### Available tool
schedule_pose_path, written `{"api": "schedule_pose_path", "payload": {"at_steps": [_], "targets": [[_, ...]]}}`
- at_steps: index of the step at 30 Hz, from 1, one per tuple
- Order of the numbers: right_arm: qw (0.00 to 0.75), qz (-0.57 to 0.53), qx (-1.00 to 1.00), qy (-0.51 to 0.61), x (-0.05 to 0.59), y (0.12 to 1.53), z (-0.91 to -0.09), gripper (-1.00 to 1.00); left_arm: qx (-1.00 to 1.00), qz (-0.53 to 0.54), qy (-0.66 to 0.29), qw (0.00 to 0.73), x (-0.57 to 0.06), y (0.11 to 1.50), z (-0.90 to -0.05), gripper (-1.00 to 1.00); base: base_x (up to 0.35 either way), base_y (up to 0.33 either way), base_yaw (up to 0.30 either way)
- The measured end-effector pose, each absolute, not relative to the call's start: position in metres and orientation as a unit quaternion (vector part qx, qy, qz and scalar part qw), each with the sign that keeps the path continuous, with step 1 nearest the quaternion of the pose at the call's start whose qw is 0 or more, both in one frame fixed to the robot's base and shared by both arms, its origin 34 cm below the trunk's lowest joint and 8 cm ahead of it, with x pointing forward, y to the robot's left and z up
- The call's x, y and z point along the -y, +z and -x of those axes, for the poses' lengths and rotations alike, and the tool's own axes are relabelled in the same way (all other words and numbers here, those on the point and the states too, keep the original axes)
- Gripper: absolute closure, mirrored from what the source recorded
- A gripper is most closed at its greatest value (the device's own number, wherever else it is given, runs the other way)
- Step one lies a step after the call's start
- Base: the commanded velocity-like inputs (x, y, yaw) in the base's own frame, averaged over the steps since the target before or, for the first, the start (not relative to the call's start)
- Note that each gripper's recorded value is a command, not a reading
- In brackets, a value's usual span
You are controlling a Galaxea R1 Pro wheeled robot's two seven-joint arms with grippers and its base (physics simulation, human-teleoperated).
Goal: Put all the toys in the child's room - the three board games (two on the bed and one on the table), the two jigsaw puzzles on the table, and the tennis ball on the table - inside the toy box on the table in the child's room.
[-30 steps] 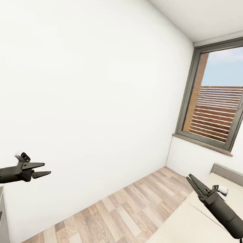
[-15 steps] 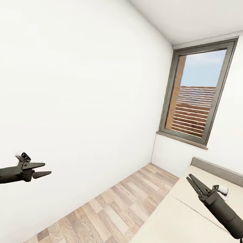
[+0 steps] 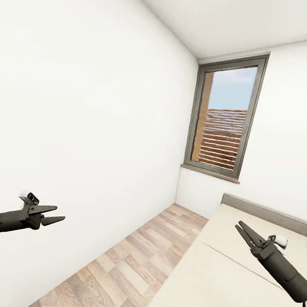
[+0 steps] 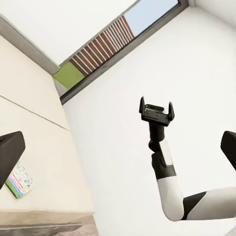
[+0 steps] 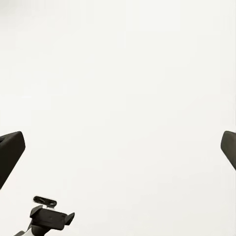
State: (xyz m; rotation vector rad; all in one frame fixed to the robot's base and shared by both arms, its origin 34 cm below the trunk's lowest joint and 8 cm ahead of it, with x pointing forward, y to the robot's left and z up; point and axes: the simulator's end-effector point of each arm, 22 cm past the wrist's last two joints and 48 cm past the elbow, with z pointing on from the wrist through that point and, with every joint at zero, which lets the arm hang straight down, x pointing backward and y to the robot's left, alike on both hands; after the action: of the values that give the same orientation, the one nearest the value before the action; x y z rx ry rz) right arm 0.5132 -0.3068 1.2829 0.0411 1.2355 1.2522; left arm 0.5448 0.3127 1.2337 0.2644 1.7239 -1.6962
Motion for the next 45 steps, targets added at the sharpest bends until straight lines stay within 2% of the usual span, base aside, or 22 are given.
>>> {"api": "schedule_pose_path", "payload": {"at_steps": [11,45], "targets": [[0.635,-0.023,-0.543,0.549,0.309,1.279,-0.515,-1.00,-0.665,-0.101,-0.654,0.346,-0.313,1.233,-0.545,-1.00,0.000,0.000,-0.048],[0.621,-0.060,-0.559,0.547,0.324,1.249,-0.531,-1.00,-0.673,-0.087,-0.656,0.331,-0.312,1.213,-0.555,-1.00,0.000,0.000,-0.145]]}}
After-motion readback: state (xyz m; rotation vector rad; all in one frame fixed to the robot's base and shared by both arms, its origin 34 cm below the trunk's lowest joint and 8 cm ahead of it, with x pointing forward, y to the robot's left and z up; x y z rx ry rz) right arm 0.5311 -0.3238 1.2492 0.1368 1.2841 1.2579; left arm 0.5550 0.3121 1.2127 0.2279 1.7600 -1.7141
